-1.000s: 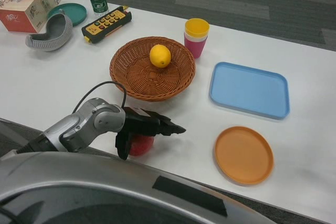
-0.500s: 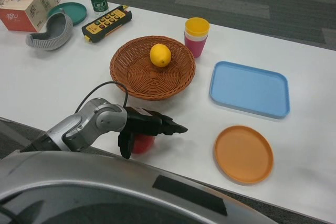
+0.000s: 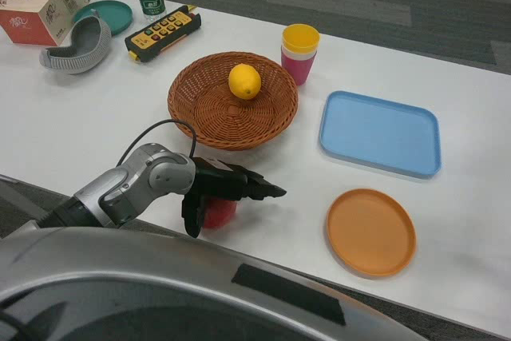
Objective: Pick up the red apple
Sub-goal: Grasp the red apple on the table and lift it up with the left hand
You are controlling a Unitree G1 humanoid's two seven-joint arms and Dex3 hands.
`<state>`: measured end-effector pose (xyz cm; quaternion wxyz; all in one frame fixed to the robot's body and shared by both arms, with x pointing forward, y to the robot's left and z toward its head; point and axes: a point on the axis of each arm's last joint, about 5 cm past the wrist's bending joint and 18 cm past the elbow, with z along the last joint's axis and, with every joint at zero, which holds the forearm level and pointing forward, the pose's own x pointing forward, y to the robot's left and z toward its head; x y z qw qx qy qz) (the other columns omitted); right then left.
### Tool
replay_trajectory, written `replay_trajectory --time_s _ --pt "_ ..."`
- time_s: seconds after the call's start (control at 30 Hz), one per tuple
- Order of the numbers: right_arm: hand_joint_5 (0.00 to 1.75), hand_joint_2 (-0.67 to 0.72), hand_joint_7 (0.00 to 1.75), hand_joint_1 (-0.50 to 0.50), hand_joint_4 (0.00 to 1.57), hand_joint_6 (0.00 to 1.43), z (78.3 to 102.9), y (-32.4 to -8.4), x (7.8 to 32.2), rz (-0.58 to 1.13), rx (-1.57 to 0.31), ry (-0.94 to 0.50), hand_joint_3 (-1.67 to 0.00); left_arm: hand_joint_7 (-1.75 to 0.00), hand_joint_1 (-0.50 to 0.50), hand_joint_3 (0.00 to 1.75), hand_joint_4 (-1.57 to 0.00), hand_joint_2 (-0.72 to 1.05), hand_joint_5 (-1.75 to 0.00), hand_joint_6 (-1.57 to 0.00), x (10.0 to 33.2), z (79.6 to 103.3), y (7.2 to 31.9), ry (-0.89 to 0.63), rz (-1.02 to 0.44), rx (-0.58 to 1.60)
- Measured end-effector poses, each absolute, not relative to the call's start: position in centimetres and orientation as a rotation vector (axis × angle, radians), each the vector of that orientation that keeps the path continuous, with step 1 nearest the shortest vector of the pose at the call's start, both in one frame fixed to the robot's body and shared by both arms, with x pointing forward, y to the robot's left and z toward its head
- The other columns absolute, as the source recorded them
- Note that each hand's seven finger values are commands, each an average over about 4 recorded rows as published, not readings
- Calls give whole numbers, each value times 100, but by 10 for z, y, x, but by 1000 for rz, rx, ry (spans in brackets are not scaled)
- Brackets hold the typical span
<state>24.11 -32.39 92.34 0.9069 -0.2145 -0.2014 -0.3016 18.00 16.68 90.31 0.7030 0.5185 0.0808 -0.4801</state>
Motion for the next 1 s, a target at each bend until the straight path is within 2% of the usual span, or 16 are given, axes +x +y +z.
replay_trajectory --time_s 0.1,0.17,0.2,0.3,0.33,0.43,0.5,0.57,0.6,0.63,0.77,0.87,1.0 --pt "0 72 0 -42 0 0 923 -324 241 -623 -443 -416 0 -14 50 0 0 89 0 0 181 902 167 178 -1071 1148" --pt "0 72 0 -42 0 0 923 -324 241 -623 -443 -416 0 -23 50 0 -6 94 -5 0 181 902 166 172 -1076 1147" --pt "0 72 0 -42 0 0 923 -324 241 -623 -443 -416 0 -28 50 0 -15 94 -33 0 181 902 165 166 -1080 1146" --pt "0 72 0 -42 0 0 923 -324 241 -622 -443 -416 0 -42 50 0 -27 87 -144 -4 181 901 163 142 -1095 1152" --pt "0 72 0 -42 0 0 923 -324 241 -622 -443 -416 0 -45 50 0 -24 87 -154 -5 181 901 162 136 -1098 1154" --pt "0 72 0 -42 0 0 924 -324 241 -622 -442 -417 0 -86 50 0 -24 87 -164 -13 182 900 161 130 -1097 1155" --pt "0 72 0 -42 0 0 924 -324 241 -621 -442 -418 0 -126 50 0 -23 87 -175 -26 182 900 161 132 -1095 1165" --pt "0 72 0 -42 0 0 924 -323 241 -620 -441 -420 0 -152 50 0 -28 87 -175 -39 182 900 160 135 -1093 1181" --pt "0 72 0 -42 0 0 924 -323 241 -620 -441 -421 0 -159 50 0 -33 87 -175 -45 182 900 160 136 -1093 1188" --pt "0 72 0 -42 0 0 924 -323 241 -619 -440 -422 0 -162 50 0 -36 87 -175 -49 182 899 159 137 -1091 1194" --pt "0 72 0 -42 0 0 924 -323 241 -617 -440 -422 0 -168 50 0 -88 87 -175 -84 183 899 158 141 -1076 1202" --pt "0 72 0 -42 0 0 924 -323 240 -615 -439 -424 0 -168 50 0 -97 87 -175 -86 184 898 158 147 -1058 1192" --pt "0 72 0 -42 0 0 923 -324 239 -618 -440 -420 0 -168 50 0 -101 78 -175 -86 186 897 158 142 -1039 1172"
